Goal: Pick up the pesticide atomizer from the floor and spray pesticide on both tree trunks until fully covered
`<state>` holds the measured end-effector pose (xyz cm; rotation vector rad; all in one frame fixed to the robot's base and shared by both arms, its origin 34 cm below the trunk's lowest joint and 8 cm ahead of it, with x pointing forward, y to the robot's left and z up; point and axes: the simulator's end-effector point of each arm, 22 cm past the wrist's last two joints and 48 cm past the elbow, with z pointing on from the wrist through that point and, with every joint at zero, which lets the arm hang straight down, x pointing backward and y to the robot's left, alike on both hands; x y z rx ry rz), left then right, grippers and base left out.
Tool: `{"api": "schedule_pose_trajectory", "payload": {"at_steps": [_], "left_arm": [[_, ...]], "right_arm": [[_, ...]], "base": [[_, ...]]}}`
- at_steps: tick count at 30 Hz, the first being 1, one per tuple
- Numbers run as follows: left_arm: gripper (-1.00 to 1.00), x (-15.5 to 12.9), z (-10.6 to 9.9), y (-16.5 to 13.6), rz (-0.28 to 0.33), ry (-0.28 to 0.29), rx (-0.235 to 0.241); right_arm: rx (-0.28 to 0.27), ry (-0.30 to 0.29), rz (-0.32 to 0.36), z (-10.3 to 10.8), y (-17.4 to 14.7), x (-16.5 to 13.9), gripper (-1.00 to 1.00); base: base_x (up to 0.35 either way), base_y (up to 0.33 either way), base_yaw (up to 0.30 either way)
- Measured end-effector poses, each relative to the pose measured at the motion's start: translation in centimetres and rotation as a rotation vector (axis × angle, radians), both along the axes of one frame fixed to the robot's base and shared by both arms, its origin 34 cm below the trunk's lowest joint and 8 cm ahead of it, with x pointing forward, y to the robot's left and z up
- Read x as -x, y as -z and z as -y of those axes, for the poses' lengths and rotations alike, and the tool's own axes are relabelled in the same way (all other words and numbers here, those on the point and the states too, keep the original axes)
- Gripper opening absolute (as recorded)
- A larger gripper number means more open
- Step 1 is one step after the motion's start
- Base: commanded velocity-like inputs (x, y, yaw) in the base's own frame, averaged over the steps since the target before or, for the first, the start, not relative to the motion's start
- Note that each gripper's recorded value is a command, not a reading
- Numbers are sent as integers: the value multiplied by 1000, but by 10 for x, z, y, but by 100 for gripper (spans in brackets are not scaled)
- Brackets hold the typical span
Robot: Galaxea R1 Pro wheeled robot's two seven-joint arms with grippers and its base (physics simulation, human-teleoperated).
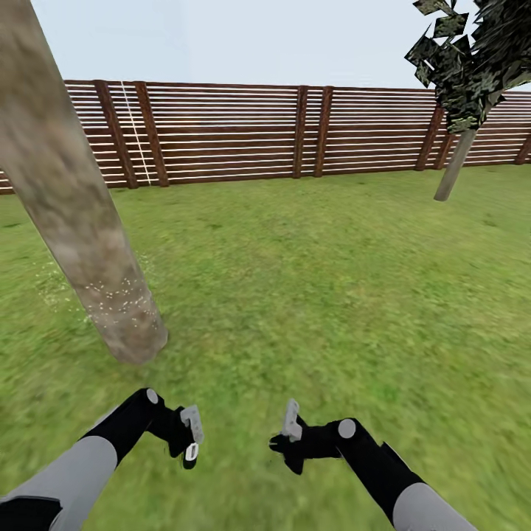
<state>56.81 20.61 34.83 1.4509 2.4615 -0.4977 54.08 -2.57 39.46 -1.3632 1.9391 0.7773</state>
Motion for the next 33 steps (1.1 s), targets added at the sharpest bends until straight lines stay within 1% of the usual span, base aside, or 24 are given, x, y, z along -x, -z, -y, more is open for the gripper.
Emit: {"api": "schedule_pose_trajectory", "payload": {"at_steps": [2,4,7,9,11,13,15,17,18,19,21,24,27,30,33], "left_arm": [[-100,0,12,-1,0,9,15],[-100,2,32,-2,-1,33,34],[-100,13,57,1,-7,125,24],[-100,17,75,0,-6,159,34],[-100,17,94,-5,25,210,78],[-100,18,102,-8,38,237,103],[-100,24,107,-9,24,255,119],[-100,30,120,-13,13,284,152],[-100,32,127,-16,21,308,174],[-100,34,128,-17,19,317,180],[-100,41,130,-18,-7,335,194],[-100,44,132,-21,-19,335,212],[-100,43,136,-24,-17,325,233],[-100,42,140,-26,1,343,252],[-100,43,148,-28,6,352,266]], "right_arm": [[-12,-32,-8,-6,-10,2,-100],[-19,-42,-4,-9,-16,1,-100],[-23,-47,-2,-11,-18,1,-100],[-32,-52,20,-15,-26,-4,-100],[-39,-55,34,-17,-32,-7,-100],[-40,-56,36,-17,-32,-7,-100],[-43,-58,36,-19,-33,-7,-100],[-45,-59,38,-21,-34,-7,-100],[-45,-59,38,-21,-34,-7,-100],[-45,-59,39,-21,-34,-7,-100],[-45,-59,39,-21,-34,-7,-100],[-48,-60,48,-22,-37,-9,-100],[-49,-60,50,-23,-38,-10,-100],[-49,-60,50,-23,-38,-10,-100],[-49,-60,51,-23,-38,-10,-100]], "base": [[0,0,0],[0,0,0],[0,0,0],[0,0,0],[0,0,0],[0,0,0],[0,0,0],[0,0,0],[0,0,0],[0,0,0],[0,0,0],[0,0,0],[0,0,0],[0,0,0],[0,0,0]]}}
